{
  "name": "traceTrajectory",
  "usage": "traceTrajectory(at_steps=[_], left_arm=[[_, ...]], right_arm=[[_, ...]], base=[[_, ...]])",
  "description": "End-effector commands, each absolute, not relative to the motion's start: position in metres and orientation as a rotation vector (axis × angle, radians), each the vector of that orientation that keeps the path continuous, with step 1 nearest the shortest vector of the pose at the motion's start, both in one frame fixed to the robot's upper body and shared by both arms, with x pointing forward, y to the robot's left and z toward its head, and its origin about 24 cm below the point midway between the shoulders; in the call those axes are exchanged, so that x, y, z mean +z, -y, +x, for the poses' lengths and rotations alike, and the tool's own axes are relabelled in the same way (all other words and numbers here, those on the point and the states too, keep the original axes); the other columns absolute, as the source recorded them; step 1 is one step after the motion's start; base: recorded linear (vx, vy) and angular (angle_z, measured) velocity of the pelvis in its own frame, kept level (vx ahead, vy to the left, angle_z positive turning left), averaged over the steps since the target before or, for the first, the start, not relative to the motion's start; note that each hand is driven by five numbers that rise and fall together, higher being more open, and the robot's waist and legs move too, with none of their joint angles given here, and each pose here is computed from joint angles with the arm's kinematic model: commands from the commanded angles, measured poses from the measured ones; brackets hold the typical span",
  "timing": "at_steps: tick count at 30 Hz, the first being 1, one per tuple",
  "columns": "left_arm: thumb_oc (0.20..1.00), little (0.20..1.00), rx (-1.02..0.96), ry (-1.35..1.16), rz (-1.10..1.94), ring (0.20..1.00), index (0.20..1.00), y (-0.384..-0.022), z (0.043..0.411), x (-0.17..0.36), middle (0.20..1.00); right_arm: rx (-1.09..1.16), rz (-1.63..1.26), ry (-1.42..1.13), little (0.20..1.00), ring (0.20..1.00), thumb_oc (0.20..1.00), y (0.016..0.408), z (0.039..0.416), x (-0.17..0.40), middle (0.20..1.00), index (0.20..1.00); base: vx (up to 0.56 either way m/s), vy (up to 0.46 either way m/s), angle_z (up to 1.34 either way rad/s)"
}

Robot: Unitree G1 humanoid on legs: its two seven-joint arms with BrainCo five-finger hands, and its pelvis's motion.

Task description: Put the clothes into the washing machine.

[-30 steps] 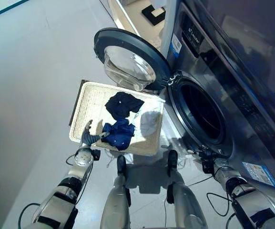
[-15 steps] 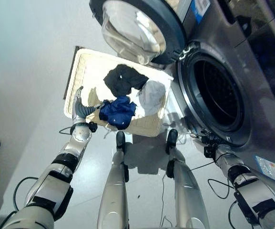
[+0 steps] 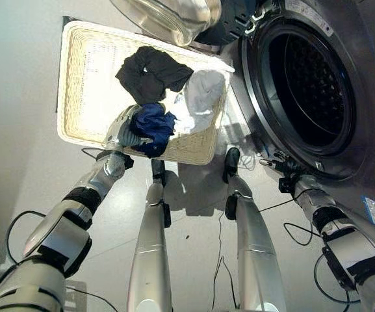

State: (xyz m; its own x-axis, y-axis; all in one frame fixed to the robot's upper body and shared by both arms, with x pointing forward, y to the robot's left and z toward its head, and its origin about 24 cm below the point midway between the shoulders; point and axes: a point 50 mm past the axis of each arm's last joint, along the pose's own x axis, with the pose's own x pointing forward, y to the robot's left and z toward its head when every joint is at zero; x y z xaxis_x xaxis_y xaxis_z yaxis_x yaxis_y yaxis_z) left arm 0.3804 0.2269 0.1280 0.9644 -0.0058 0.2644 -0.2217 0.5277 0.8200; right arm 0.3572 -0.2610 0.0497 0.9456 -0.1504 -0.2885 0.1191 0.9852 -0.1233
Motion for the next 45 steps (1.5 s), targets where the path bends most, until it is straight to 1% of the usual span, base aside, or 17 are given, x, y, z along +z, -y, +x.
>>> traceTrajectory(at_steps=[1,10,16,21,22,23,30,45], left_arm=[[1.000,1.000,0.116,0.243,1.039,1.000,1.000,-0.230,0.381,0.128,1.000],[1.000,1.000,0.036,0.128,1.058,1.000,1.000,-0.228,0.385,0.119,1.000],[1.000,1.000,0.023,0.063,1.067,1.000,1.000,-0.231,0.386,0.114,1.000],[1.000,1.000,-0.027,-0.023,1.131,1.000,1.000,-0.234,0.387,0.106,1.000],[0.363,0.363,-0.034,-0.028,1.142,0.363,0.363,-0.233,0.387,0.105,0.363],[0.200,0.200,-0.036,-0.027,1.143,0.200,0.200,-0.232,0.388,0.106,0.200],[0.200,0.200,-0.057,-0.022,1.141,0.200,0.200,-0.228,0.390,0.109,0.200],[0.200,0.200,-0.010,-0.009,1.101,0.200,0.200,-0.235,0.389,0.112,0.200]], right_arm=[[-0.160,-0.129,-0.276,1.000,1.000,1.000,0.278,0.351,0.054,1.000,1.000],[-0.151,-0.131,-0.227,1.000,1.000,1.000,0.274,0.363,0.073,1.000,1.000],[-0.143,-0.134,-0.209,1.000,1.000,1.000,0.272,0.367,0.079,1.000,1.000],[-0.128,-0.136,-0.186,1.000,1.000,1.000,0.267,0.371,0.086,1.000,1.000],[-0.124,-0.134,-0.179,1.000,1.000,1.000,0.266,0.372,0.087,1.000,1.000],[-0.122,-0.134,-0.176,1.000,1.000,1.000,0.265,0.373,0.088,1.000,1.000],[-0.110,-0.122,-0.132,1.000,1.000,1.000,0.259,0.377,0.096,1.000,1.000],[-0.059,-0.036,-0.019,1.000,1.000,1.000,0.247,0.380,0.114,1.000,1.000]], base=[[0.00,0.000,0.00],[0.00,0.000,0.00],[0.00,0.000,0.00],[0.00,0.000,0.00],[0.00,0.000,0.00],[0.00,0.000,0.00],[0.00,0.000,0.00],[0.00,0.000,0.00]])
